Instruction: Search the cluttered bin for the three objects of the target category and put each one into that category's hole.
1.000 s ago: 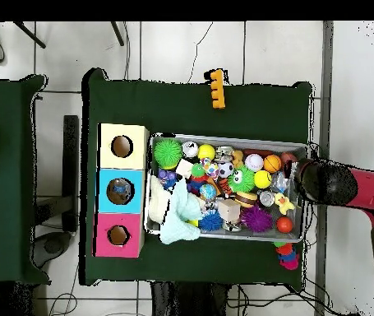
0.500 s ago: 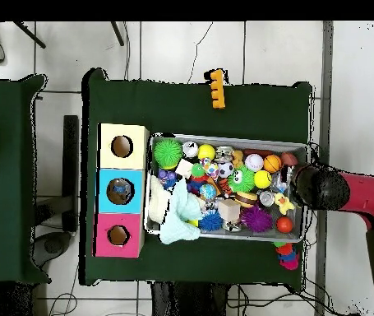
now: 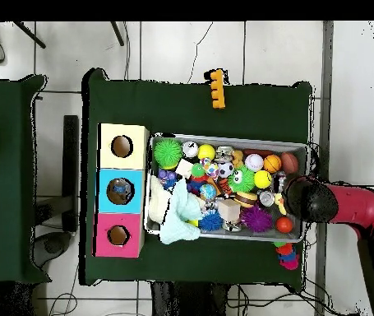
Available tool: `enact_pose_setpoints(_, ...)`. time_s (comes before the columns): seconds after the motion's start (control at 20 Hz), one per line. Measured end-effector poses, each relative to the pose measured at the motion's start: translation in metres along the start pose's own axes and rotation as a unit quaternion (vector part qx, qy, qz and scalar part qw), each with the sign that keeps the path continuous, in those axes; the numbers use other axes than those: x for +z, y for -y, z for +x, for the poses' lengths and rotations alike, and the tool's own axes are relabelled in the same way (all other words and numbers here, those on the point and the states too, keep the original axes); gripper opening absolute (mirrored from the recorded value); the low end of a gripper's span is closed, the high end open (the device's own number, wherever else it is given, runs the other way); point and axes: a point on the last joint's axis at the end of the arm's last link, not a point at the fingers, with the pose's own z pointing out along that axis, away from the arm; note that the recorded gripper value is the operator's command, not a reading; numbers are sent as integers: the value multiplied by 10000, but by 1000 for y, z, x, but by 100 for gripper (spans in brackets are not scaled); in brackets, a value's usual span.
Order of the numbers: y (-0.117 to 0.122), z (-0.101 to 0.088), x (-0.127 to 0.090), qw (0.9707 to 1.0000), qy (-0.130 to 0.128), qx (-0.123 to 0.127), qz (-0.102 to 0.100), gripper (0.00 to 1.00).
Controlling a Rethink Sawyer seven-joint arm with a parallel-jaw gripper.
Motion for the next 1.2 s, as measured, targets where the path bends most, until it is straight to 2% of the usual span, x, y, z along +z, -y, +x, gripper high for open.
enact_pose_setpoints(0.55, -6, 24, 10, 9998, -192, -50, 39, 100)
enact_pose_setpoints(0.85, -20, 31, 26, 9998, -93, -143, 49, 100)
enact_pose_setpoints(1.2, -22, 55, 51, 9999, -92, -71, 12, 100)
